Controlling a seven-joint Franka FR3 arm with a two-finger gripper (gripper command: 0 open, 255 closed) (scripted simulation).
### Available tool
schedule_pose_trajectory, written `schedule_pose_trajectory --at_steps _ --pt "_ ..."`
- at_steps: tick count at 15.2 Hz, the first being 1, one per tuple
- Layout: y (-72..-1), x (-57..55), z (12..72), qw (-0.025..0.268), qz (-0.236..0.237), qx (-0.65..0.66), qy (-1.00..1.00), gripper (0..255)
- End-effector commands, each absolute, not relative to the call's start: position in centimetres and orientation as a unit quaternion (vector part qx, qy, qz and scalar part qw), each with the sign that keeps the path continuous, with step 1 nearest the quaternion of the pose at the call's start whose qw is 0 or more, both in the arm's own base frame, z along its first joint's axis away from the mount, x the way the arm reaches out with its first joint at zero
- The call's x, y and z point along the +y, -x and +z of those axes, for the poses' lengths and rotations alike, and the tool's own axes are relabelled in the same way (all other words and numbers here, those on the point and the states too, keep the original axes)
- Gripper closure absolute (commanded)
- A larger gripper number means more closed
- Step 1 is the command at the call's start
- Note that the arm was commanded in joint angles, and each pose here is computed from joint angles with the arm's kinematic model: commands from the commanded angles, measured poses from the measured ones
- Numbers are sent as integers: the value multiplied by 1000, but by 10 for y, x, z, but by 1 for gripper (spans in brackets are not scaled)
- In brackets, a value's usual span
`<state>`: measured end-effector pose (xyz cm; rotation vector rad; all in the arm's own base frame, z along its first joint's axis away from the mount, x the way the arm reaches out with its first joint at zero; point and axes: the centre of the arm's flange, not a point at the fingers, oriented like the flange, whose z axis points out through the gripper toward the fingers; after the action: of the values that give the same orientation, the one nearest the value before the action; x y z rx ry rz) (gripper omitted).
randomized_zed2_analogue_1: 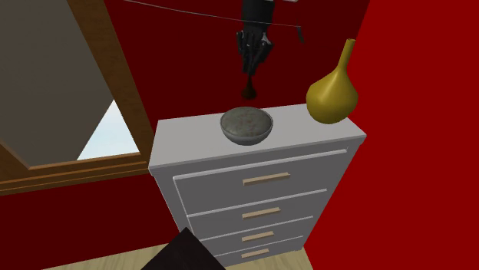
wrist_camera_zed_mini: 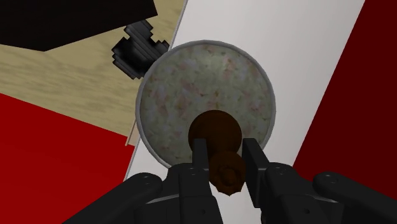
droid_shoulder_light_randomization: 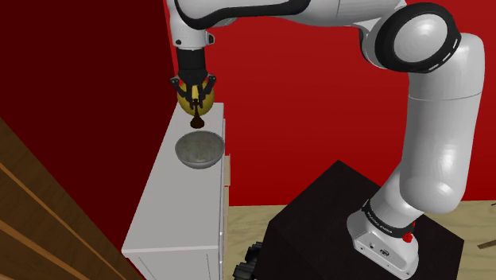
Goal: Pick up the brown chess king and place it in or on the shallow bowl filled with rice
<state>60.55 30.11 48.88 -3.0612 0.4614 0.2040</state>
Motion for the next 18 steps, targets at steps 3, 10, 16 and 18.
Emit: schedule_pose_trajectory --at_steps 3,10,16,18 --pt "-606 300 469 20 65 149 987 255" --pt "-606 300 432 20 65 149 987 255" --pt "-606 300 418 20 65 149 987 255" --pt "-606 300 418 20 65 149 987 255"
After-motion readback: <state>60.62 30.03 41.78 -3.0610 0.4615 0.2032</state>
